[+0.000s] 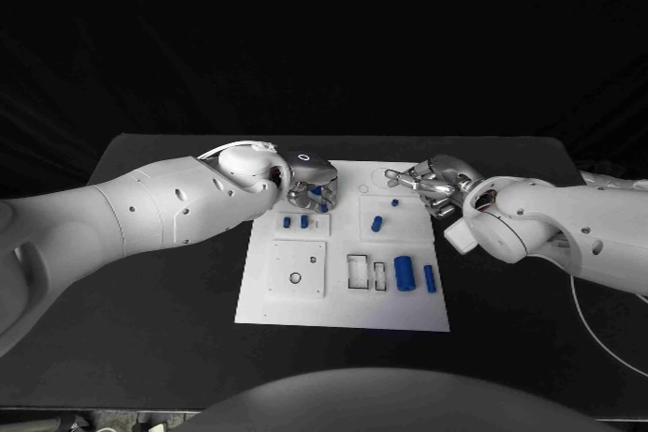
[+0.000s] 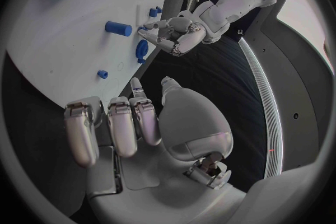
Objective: Assemble the parts on the task board
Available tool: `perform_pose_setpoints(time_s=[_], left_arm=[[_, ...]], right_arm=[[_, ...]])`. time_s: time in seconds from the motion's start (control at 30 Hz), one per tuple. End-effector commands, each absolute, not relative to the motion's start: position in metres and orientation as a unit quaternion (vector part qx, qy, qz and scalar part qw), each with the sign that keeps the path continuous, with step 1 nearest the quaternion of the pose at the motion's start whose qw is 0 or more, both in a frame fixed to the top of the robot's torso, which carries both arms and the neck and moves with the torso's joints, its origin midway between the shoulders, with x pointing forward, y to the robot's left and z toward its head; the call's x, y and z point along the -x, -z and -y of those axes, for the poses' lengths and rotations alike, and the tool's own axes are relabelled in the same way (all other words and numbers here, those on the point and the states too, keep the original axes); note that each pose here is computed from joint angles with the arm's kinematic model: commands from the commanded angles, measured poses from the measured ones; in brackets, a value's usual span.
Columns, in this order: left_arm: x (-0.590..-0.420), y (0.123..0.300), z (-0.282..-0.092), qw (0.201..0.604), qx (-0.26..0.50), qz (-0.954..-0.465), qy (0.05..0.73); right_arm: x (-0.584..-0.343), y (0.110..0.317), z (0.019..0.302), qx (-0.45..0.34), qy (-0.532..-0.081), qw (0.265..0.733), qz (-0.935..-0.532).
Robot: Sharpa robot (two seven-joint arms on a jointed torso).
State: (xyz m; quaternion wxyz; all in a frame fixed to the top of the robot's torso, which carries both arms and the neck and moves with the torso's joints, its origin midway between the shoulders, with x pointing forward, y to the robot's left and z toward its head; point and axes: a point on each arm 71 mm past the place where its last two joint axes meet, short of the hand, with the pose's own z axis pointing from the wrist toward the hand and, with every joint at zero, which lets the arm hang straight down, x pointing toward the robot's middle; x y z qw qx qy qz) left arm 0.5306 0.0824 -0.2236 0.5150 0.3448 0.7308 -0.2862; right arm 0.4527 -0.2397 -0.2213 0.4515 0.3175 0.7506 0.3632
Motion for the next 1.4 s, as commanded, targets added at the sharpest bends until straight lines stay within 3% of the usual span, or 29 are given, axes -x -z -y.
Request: perform_pose_setpoints(time_s=[0.03, 0.47, 1.0, 1.4], left_arm=[[-0.529, 0.212, -0.08, 0.546, -0.353, -0.696, 0.305], [-0.529, 0.172, -0.098, 0.583, -0.341, -0.67, 0.307], [-0.525, 0.178, -0.129, 0.55, -0.327, -0.714, 0.284], [-0.529, 0.186, -0.138, 0.538, -0.32, -0.734, 0.265]], right_arm=[[-0.452, 0.222, 0.239, -0.313, -0.364, 0.448, -0.754], [-0.453, 0.222, 0.24, -0.314, -0.363, 0.448, -0.754], [-0.453, 0.222, 0.24, -0.314, -0.363, 0.449, -0.754], [-0.453, 0.222, 0.24, -0.313, -0.364, 0.449, -0.753]])
